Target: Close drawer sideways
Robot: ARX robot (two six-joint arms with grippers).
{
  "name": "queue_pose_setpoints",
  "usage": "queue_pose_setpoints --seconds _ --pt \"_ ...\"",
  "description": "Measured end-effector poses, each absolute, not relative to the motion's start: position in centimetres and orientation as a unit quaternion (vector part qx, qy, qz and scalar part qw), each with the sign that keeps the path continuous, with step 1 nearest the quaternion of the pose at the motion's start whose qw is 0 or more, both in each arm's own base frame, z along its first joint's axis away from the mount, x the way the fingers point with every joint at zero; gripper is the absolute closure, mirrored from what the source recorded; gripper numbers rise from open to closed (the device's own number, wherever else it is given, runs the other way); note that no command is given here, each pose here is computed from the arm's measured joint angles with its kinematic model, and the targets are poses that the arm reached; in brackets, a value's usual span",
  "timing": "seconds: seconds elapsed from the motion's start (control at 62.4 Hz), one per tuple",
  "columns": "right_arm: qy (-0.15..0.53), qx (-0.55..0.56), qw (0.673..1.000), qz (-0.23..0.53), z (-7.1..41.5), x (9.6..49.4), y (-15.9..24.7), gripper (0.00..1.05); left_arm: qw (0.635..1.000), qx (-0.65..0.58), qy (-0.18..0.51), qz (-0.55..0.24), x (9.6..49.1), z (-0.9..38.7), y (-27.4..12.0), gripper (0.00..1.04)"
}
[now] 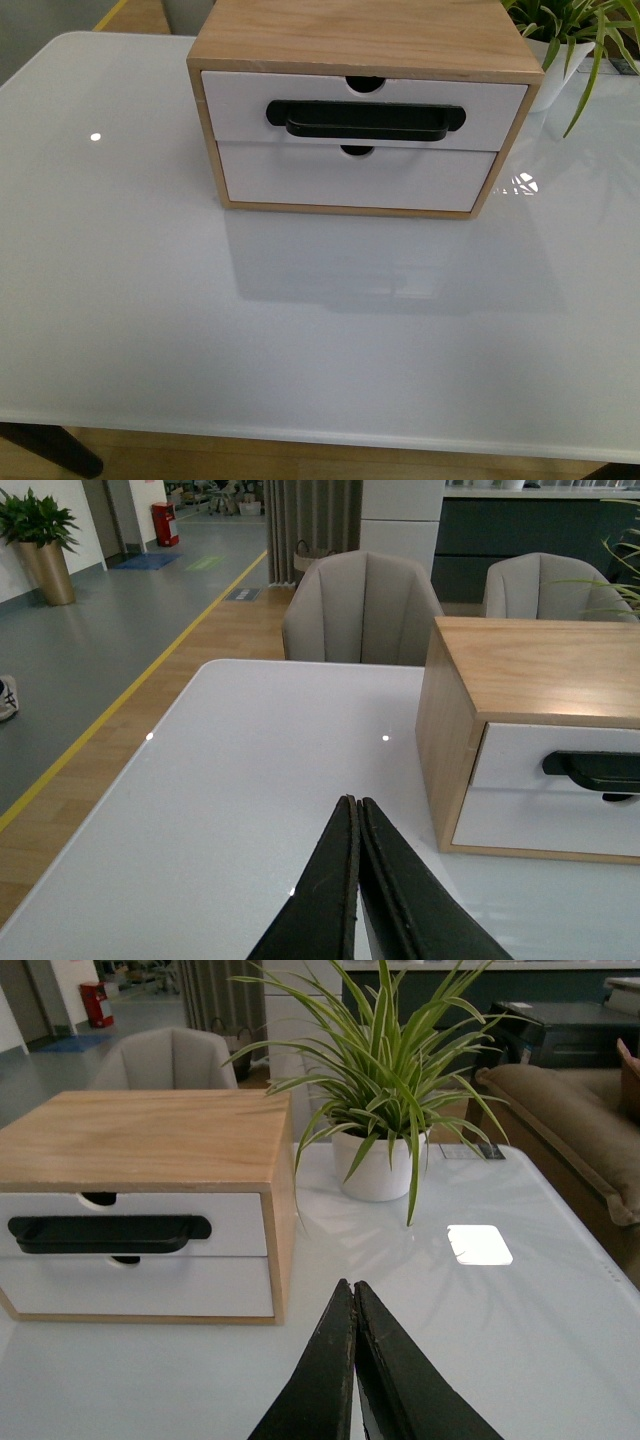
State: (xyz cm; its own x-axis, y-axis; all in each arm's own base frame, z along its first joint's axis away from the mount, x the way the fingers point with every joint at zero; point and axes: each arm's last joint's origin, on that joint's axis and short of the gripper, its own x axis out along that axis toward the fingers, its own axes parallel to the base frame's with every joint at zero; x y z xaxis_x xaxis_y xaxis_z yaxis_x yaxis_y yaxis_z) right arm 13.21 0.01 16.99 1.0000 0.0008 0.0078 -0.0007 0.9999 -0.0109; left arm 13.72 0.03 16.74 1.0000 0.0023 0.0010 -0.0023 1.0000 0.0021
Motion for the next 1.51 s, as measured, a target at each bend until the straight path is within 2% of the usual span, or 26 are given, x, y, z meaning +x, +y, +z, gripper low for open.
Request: queue_pose_setpoints --seconds 0.898,1.267,1.315,1.427,1.507 --pt "-0.005 -0.005 1.000 0.001 16.9 9.8 0.0 1.03 1.000 0.001 0.000 0.001 10.6 17.0 0.0 1.03" --pt "-0.006 -0.006 1.000 0.000 16.9 9.7 0.0 1.03 1.000 0.001 -0.006 0.001 9.7 16.9 0.0 1.03" --pt "-0.006 -0.005 1.000 0.000 16.9 9.7 0.0 0.92 1.000 0.001 -0.006 0.001 9.7 16.9 0.0 0.99" --pt "-0.006 -0.005 1.000 0.000 16.9 9.7 0.0 0.71 1.000 0.001 -0.006 0.001 9.7 16.9 0.0 0.78" --pt "-0.006 -0.005 1.000 0.000 16.9 9.7 0.0 0.50 1.000 0.001 -0.006 0.001 9.7 16.9 0.0 0.56"
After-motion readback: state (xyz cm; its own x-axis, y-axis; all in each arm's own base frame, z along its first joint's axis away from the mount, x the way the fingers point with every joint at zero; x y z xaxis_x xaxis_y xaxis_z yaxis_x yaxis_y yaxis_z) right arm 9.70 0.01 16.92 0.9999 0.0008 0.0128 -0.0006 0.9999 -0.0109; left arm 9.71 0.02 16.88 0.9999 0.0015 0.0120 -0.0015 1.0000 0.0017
